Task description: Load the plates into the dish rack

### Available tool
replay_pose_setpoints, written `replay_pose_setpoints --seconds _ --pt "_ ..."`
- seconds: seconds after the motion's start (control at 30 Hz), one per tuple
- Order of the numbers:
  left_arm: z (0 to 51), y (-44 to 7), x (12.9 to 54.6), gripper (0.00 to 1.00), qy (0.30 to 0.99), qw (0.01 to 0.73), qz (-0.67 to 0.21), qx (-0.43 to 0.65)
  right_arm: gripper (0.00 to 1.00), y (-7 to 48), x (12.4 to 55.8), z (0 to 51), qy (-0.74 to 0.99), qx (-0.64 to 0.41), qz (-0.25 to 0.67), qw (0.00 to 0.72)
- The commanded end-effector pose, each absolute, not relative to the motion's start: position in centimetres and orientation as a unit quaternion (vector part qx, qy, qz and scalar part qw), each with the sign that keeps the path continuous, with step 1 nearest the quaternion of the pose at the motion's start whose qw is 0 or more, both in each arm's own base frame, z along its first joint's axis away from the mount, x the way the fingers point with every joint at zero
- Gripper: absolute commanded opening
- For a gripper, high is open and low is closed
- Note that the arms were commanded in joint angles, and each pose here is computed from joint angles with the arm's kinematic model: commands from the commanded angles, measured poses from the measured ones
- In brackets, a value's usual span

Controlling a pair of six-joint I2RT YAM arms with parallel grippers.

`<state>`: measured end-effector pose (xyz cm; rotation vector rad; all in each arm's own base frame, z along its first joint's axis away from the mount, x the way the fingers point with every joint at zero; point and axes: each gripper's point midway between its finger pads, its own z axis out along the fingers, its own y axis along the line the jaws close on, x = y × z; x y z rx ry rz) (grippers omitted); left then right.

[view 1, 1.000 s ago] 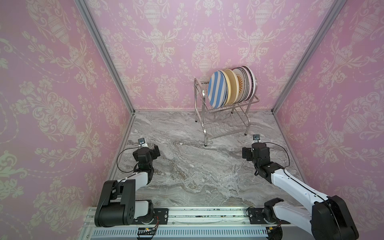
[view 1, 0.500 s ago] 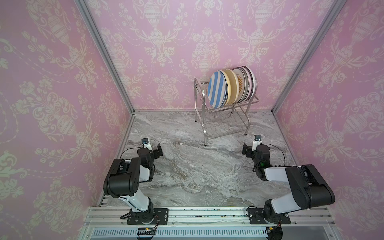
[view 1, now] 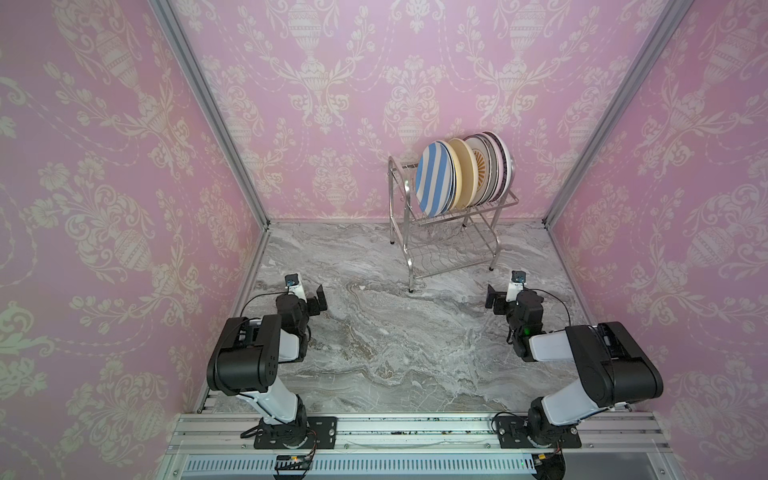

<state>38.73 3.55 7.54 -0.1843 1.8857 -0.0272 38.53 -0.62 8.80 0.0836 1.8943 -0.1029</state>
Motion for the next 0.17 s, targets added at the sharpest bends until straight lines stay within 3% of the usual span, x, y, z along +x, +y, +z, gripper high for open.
replay_pose_setpoints --seconds 0.0,0.13 --pt "7.78 3.29 39.18 0.99 0.808 0.585 -0.012 -0.06 1.0 -0.11 39.12 9.89 0.801 0.03 -0.035 0.597" --pt "7.85 3.28 39.21 0.99 0.808 0.586 -0.012 -0.059 1.0 -0.12 39.09 9.87 0.801 0.03 -0.035 0.596"
